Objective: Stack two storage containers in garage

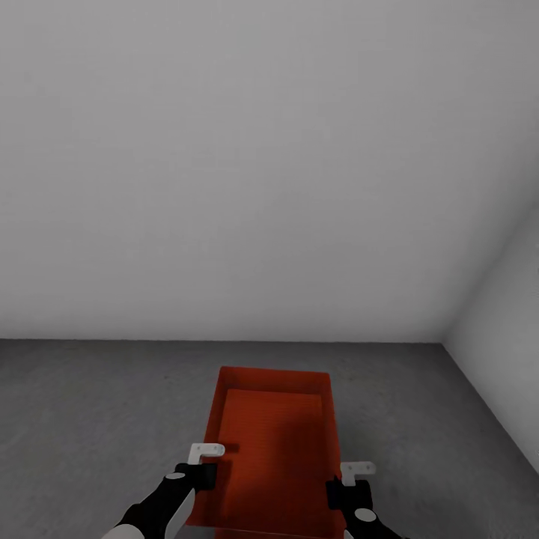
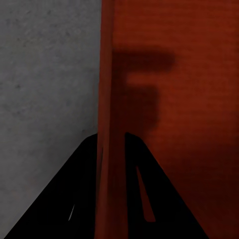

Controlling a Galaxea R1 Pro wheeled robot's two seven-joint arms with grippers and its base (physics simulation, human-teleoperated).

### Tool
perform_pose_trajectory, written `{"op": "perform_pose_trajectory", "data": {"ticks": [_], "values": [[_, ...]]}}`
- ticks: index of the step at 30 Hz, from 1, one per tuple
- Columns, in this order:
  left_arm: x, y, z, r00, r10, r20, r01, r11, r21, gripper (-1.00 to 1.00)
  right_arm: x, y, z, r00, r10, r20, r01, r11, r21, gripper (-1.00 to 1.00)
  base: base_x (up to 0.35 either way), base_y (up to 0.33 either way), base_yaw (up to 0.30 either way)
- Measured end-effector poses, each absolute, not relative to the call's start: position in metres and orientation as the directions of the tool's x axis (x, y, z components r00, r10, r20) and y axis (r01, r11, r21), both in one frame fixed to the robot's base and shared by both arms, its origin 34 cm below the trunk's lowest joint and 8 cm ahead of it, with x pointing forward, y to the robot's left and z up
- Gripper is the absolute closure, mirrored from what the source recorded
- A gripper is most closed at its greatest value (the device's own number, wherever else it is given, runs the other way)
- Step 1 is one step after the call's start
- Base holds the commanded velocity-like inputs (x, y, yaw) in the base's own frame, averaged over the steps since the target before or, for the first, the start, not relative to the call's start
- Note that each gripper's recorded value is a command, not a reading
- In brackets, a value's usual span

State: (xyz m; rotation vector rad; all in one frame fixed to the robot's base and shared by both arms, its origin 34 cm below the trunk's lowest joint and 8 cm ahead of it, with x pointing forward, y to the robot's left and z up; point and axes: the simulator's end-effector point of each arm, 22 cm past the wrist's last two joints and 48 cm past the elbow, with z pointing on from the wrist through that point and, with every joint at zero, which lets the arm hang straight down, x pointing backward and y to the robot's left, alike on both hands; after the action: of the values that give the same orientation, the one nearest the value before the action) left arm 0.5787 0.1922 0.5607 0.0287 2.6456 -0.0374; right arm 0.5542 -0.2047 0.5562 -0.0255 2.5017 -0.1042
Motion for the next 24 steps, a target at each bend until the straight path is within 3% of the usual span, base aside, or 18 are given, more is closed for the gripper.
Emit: {"op": "perform_pose_trajectory", "data": {"ticks": [9,24], "values": [[0.5786,0.1923,0.5607,-0.88,0.014,-0.475,0.027,0.999,-0.021,1.0,0.5541,-0.2047,0.5561,-0.804,-0.043,-0.594,0.006,0.997,-0.081,1.0,0.0,0.0,-0.141],[0.5787,0.1922,0.5607,-0.879,0.014,-0.476,0.027,0.999,-0.021,1.0,0.5542,-0.2047,0.5562,-0.803,-0.043,-0.594,0.006,0.997,-0.081,1.0,0.0,0.0,-0.007]]}}
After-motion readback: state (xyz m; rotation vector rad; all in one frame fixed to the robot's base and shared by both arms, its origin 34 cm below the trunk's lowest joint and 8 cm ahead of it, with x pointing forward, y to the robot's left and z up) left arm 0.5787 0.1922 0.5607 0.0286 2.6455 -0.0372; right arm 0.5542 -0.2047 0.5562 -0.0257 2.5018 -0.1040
